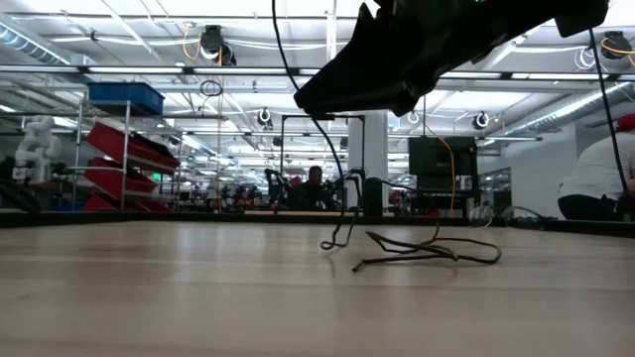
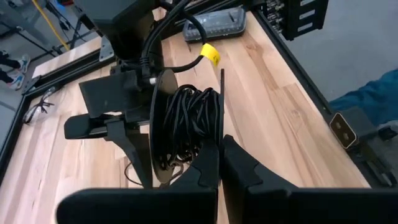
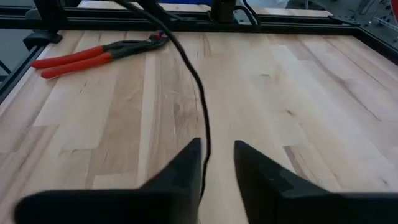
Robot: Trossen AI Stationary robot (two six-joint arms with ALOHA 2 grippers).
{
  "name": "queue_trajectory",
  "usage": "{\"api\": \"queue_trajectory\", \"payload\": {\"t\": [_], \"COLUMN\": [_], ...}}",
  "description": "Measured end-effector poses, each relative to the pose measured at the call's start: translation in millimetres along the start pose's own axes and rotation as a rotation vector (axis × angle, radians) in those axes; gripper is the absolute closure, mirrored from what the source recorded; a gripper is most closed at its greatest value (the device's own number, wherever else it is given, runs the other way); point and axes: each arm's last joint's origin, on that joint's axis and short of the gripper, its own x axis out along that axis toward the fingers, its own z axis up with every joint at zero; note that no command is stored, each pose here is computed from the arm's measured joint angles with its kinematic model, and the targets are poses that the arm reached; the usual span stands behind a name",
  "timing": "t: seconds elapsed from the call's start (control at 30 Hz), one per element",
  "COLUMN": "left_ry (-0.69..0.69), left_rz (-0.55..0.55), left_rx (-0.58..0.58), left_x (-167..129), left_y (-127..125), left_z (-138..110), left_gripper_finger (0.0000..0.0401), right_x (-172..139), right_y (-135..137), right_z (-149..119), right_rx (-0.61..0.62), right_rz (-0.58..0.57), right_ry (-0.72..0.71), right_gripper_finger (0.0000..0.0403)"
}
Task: Coil cords
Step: Coil the black wire onto the black spool
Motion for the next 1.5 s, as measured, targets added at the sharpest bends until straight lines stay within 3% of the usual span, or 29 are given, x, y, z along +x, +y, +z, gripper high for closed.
{"api": "queue_trajectory", "payload": {"t": [0.13, 0.2, 0.67, 0.97, 1.3, 1.5], "left_ry": [-0.004, -0.005, -0.046, 0.002, 0.074, 0.086], "left_rz": [0.019, 0.025, 0.09, 0.094, 0.094, 0.017], "left_rx": [-0.013, -0.021, 0.036, 0.018, -0.014, -0.039], "left_x": [-1, -1, -1, -1, -2, -2], "left_y": [-2, -1, 1, 2, 1, -1], "left_z": [0, 0, 5, -1, -9, -9], "left_gripper_finger": [0.0399, 0.0399, 0.0399, 0.0399, 0.0399, 0.0399], "right_x": [0, -1, -12, -28, -67, -97], "right_y": [0, 3, 21, 38, 41, 41], "right_z": [0, -1, -5, -9, 8, 30], "right_rx": [0.016, 0.017, 0.029, 0.015, 0.014, 0.001], "right_rz": [0.003, 0.015, 0.087, 0.247, 0.316, 0.351], "right_ry": [0.001, 0.002, 0.009, 0.078, 0.13, 0.126], "right_gripper_finger": [0.0386, 0.0397, 0.0402, 0.0403, 0.0403, 0.0403]}}
